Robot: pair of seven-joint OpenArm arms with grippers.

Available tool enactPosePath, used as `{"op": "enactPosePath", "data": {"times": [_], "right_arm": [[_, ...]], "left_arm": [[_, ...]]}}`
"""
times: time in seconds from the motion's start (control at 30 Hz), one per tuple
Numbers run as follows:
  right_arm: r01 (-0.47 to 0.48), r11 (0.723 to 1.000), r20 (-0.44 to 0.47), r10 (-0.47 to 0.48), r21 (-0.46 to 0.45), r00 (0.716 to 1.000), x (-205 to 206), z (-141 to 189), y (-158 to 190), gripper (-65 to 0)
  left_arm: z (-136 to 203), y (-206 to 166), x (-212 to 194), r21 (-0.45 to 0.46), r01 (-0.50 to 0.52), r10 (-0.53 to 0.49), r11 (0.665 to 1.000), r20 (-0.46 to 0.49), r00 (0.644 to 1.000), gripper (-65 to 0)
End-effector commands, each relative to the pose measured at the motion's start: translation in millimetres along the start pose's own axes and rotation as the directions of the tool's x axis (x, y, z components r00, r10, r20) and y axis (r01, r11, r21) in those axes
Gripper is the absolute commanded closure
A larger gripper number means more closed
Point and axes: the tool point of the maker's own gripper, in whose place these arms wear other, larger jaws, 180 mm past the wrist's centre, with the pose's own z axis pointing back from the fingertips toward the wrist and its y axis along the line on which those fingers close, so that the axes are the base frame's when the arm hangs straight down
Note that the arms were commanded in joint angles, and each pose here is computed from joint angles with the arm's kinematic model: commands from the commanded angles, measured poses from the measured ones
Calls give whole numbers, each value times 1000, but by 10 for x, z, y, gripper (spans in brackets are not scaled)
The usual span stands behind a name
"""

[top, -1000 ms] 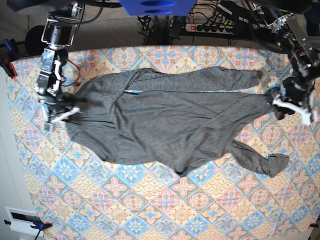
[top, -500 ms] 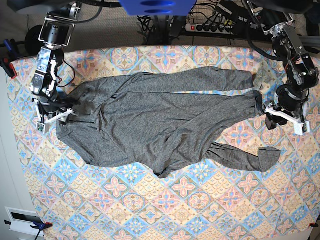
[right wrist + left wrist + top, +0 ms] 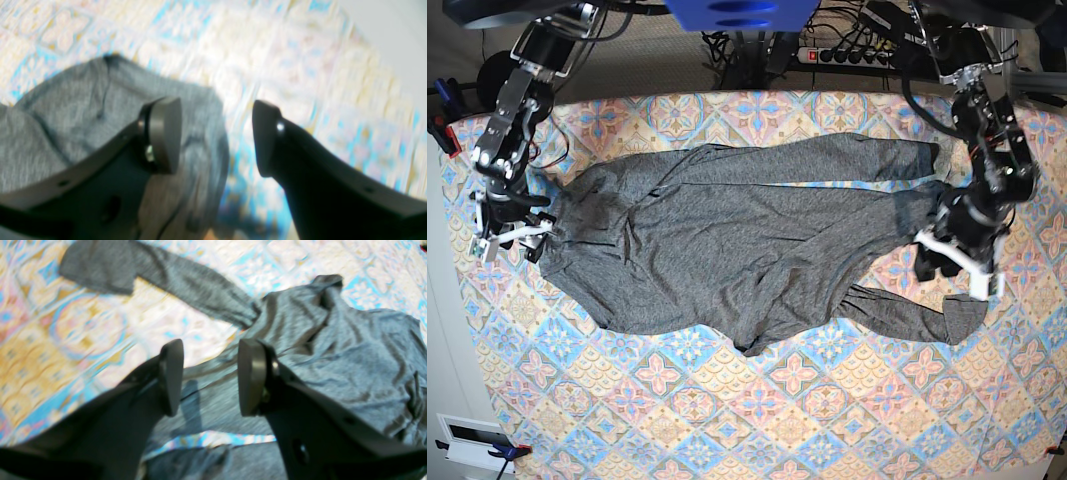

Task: Layout the t-shirt on the table in an organized manner, then fold the t-shirt properly
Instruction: 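Release with the left gripper and reach it to the shirt's center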

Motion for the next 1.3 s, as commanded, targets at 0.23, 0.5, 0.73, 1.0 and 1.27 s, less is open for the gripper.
{"op": "enactPosePath", "data": {"times": [0.23, 0.5, 0.73, 1.0, 1.27], "right_arm": [[8, 996, 24, -10, 91, 1000, -114, 139, 429, -328], [-31, 986, -32, 36, 164, 999, -358, 150, 719, -328], [-31, 986, -28, 36, 165, 999, -339, 160, 724, -328], [-25, 985, -30, 31, 171, 999, -342, 162, 738, -328], [50, 973, -29, -45, 226, 999, -313, 182, 841, -328]], "left_arm": [[-785, -1218, 367, -64, 124, -125, 990, -12, 992, -248], [-1657, -1672, 329, -2, 198, -198, 980, -87, 976, -248], [-2132, -1622, 33, 45, 296, -286, 954, -155, 946, -248], [-2313, -1543, -48, 69, 310, -300, 948, -129, 945, -248], [-2326, -1579, 93, 105, 290, -293, 951, 5, 956, -246]]}}
